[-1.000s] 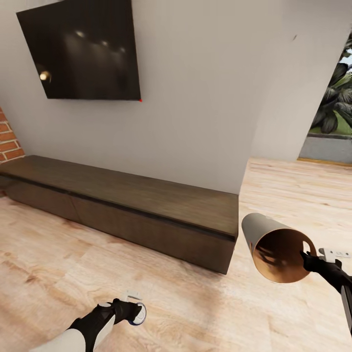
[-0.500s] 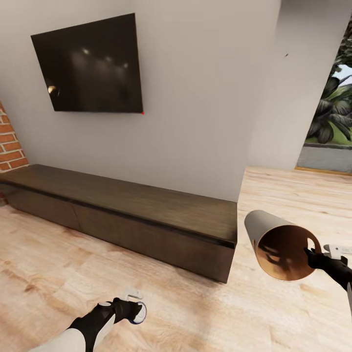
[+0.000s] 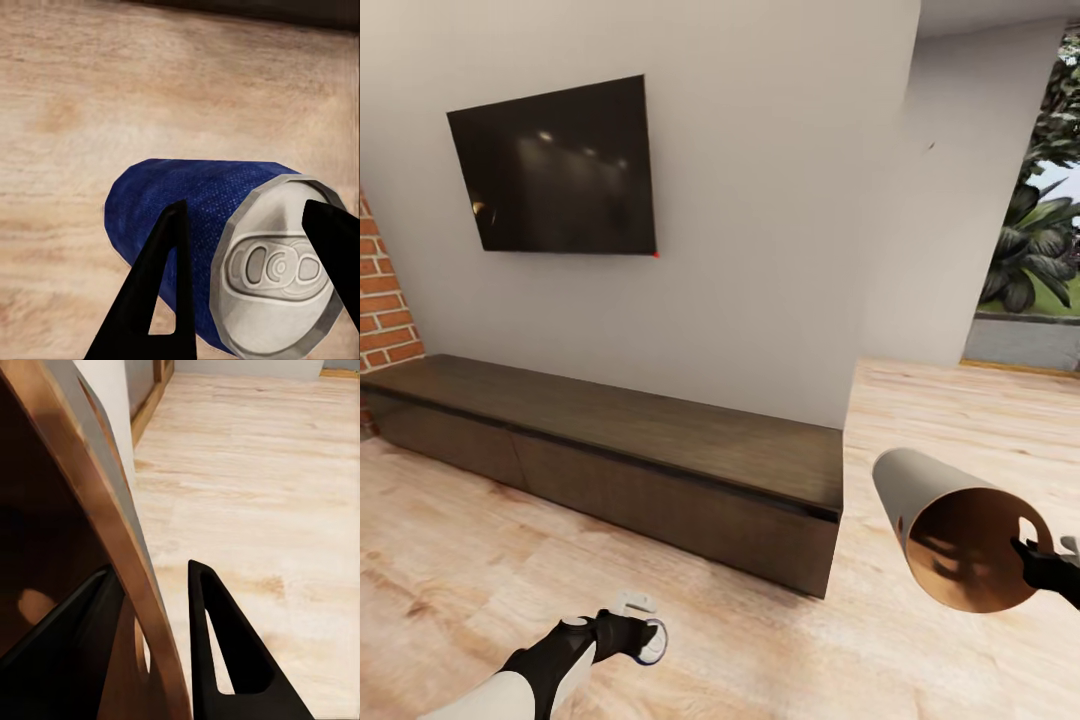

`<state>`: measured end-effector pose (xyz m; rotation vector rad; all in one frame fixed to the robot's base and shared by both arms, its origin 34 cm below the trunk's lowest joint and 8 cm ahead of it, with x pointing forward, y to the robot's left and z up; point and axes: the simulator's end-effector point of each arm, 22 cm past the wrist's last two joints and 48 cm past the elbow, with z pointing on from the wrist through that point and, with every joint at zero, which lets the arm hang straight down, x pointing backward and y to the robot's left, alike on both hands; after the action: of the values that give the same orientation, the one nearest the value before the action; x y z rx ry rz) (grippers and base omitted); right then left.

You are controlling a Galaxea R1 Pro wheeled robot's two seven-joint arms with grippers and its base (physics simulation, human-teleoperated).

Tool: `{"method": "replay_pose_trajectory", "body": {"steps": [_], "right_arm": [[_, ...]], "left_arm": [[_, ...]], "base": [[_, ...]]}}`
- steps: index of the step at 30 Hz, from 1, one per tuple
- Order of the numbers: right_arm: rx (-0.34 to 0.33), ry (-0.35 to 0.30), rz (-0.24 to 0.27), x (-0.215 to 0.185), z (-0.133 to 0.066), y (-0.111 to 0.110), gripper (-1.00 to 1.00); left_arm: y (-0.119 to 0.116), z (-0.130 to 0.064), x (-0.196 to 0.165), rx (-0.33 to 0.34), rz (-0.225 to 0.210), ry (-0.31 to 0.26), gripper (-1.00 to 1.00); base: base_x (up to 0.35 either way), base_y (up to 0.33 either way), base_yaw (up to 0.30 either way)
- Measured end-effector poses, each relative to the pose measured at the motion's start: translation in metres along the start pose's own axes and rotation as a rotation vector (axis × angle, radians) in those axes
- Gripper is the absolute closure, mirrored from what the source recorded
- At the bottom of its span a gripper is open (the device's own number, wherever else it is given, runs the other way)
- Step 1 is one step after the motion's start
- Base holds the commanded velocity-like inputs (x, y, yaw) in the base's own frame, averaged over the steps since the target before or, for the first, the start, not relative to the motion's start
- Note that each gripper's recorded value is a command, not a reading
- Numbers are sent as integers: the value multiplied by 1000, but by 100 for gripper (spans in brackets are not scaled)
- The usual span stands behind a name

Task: Put the three can of soda from the living room inside the tash can in the kitchen.

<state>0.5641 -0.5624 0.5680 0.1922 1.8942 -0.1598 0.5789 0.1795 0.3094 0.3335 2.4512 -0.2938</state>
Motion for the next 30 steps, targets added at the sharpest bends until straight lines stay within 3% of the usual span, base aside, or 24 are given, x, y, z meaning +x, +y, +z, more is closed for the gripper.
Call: {"method": "replay_pose_trajectory", "body": {"steps": [9,16,30], "right_arm": [[-4,19,33,23,-24,-4,100],[-31,73,62,47,-33,17,100],[-29,92,24,48,-55,23,100]], "left_arm": [[-22,-13,-18,100,9,-36,100],[-37,-31,-31,221,9,-33,100],[-42,-78,-95,362,30,-88,100]], "base": [[0,0,0],[0,0,0],[0,0,0]]}}
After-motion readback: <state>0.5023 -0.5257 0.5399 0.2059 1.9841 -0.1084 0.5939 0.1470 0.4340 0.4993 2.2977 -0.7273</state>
